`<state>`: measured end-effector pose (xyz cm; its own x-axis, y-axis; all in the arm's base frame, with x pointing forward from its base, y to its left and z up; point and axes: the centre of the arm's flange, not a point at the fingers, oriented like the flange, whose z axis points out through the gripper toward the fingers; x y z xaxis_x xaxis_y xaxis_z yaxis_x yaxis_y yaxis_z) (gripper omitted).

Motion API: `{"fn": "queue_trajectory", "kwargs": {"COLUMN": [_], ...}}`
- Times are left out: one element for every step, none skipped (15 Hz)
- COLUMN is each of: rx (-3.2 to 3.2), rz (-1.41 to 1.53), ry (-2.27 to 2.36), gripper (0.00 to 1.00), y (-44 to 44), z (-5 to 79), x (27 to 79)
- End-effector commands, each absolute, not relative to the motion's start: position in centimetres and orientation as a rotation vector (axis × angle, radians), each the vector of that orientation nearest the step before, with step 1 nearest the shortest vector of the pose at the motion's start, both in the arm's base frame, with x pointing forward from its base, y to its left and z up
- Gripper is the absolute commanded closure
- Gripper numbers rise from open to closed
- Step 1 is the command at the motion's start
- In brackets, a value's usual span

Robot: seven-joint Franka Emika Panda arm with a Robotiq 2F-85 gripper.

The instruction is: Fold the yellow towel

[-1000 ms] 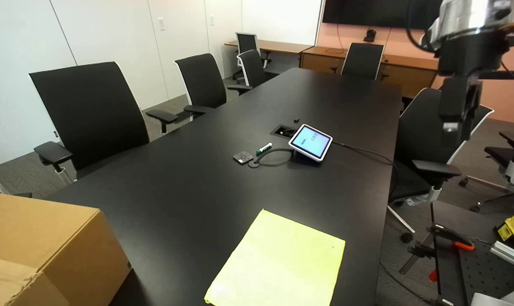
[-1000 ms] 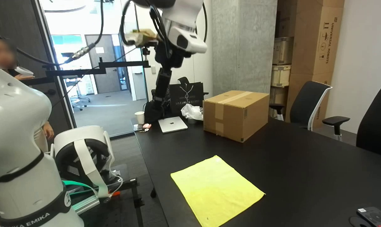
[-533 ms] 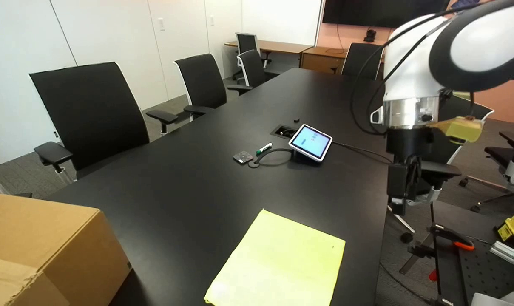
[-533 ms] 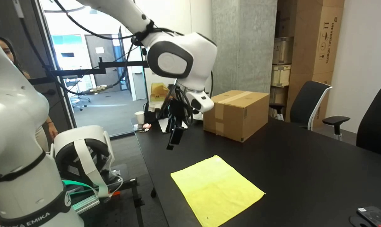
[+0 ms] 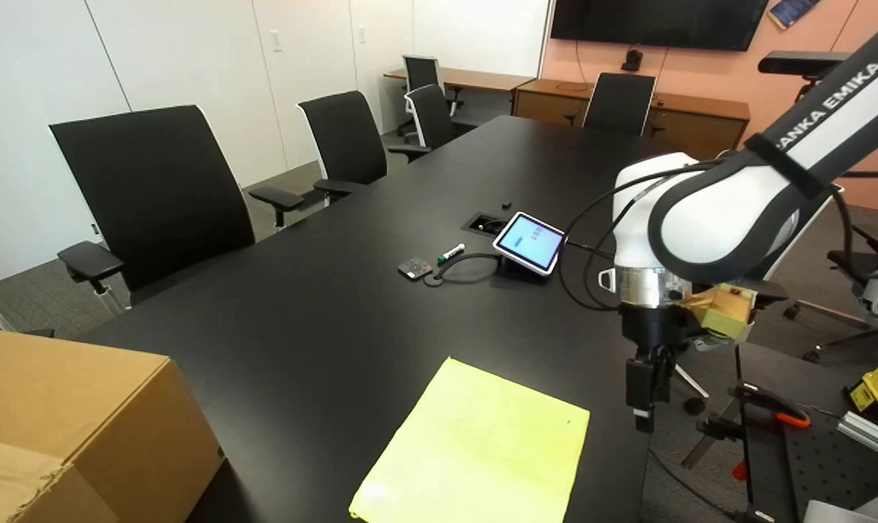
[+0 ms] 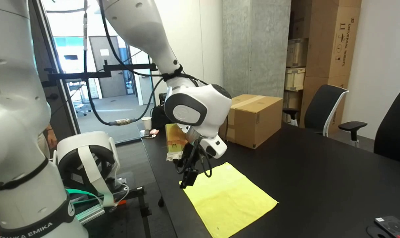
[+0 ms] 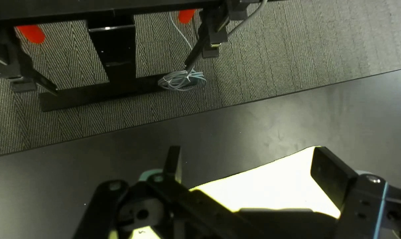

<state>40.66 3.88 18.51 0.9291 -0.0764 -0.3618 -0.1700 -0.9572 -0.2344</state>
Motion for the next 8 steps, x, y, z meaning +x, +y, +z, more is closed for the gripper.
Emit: {"fn": "queue_trajectory", "kwargs": {"rx": [-2.841,-2.857,-2.854,-2.848,-2.862,-2.871,-2.888,-2.9], "rz": [0.454,0.422,0.39,0.365,0.315,0.279,0.252,0.241], "ry": [0.21,0.233,0.254,0.279,0.299,0.312,0.315,0.316], "gripper": [0.0,0.0,0.0,0.0,0.0,0.0,0.0,0.0], "y": [4.8,4.9,5.0,5.2,5.4,5.5,5.5,5.5], "z": [14.0,13.1,12.6,11.8,11.4,10.9,9.8,9.1], "x": [42.7,42.9,42.8,43.0,42.9,42.9,43.1,43.2]}}
